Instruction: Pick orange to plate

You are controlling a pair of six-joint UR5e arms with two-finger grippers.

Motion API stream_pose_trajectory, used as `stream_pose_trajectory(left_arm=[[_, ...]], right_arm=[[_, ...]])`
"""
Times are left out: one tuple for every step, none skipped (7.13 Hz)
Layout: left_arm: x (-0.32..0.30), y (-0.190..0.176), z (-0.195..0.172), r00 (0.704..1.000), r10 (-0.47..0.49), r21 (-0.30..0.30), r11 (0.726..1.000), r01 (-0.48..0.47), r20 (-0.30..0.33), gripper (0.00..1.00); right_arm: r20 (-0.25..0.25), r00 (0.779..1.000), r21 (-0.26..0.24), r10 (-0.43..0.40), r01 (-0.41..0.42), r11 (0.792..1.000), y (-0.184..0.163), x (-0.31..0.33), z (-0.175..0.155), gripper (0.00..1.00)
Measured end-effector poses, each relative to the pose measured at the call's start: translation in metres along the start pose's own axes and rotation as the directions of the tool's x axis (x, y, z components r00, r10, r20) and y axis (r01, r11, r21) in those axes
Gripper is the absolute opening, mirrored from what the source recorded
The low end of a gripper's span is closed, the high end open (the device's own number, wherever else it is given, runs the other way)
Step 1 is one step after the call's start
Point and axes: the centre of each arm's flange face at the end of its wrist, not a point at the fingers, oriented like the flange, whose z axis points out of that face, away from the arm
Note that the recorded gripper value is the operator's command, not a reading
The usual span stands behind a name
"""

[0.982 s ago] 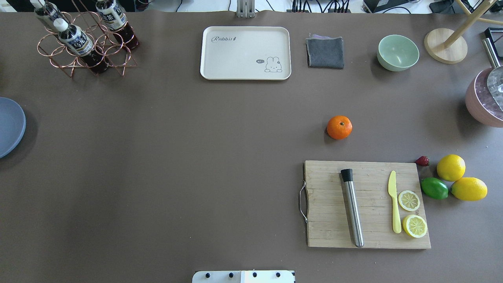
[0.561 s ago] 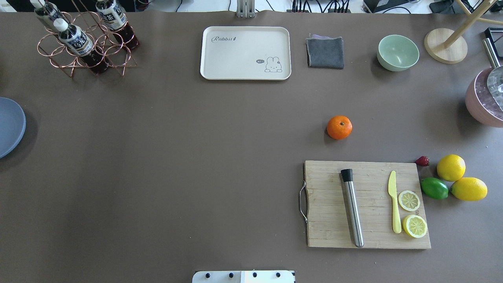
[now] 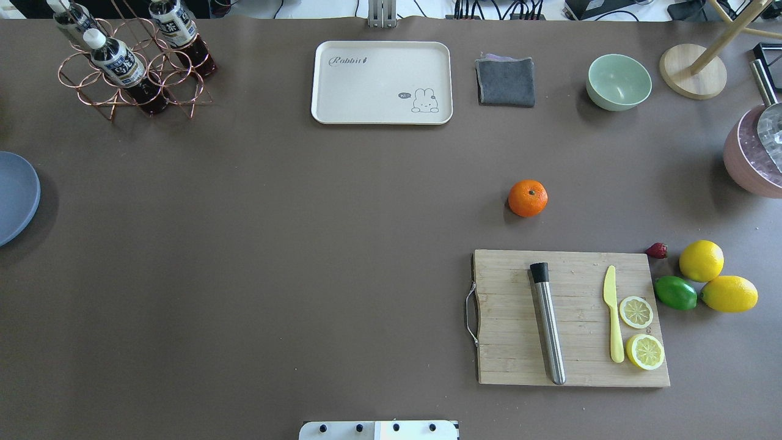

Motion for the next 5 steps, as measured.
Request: stream_pose_trajectory(left_arm=[[-0.010,0.012,0.012,1.000,-0.019,-0.015,1.000,0.019,-0.017,0.98],[-0.016,0.022,0.023,0.997,-0.048,-0.031,0.998,0.046,-0.057,0.98],[-0.019,0.028,0.031,0.991,-0.087,-0.044,0.996,0.083,-0.097,0.98],[-0.023,0.030,0.036,0.984,-0.135,-0.058,0.990,0.129,-0.119,0.98],[-0.028,0.028,0.042,0.977,-0.170,-0.070,0.984,0.162,-0.128,0.98]], right_arm=[[0.002,1.000,0.001,0.001,-0.001,1.000,-0.003,-0.009,0.000,1.00],[0.004,1.000,0.003,0.002,-0.002,1.000,-0.005,-0.016,-0.001,1.00],[0.005,1.000,0.007,0.002,-0.002,1.000,-0.007,-0.022,-0.002,1.00],[0.006,1.000,0.011,0.001,-0.001,1.000,-0.008,-0.026,-0.004,1.00],[0.008,1.000,0.014,0.001,-0.001,1.000,-0.008,-0.029,-0.006,1.00]])
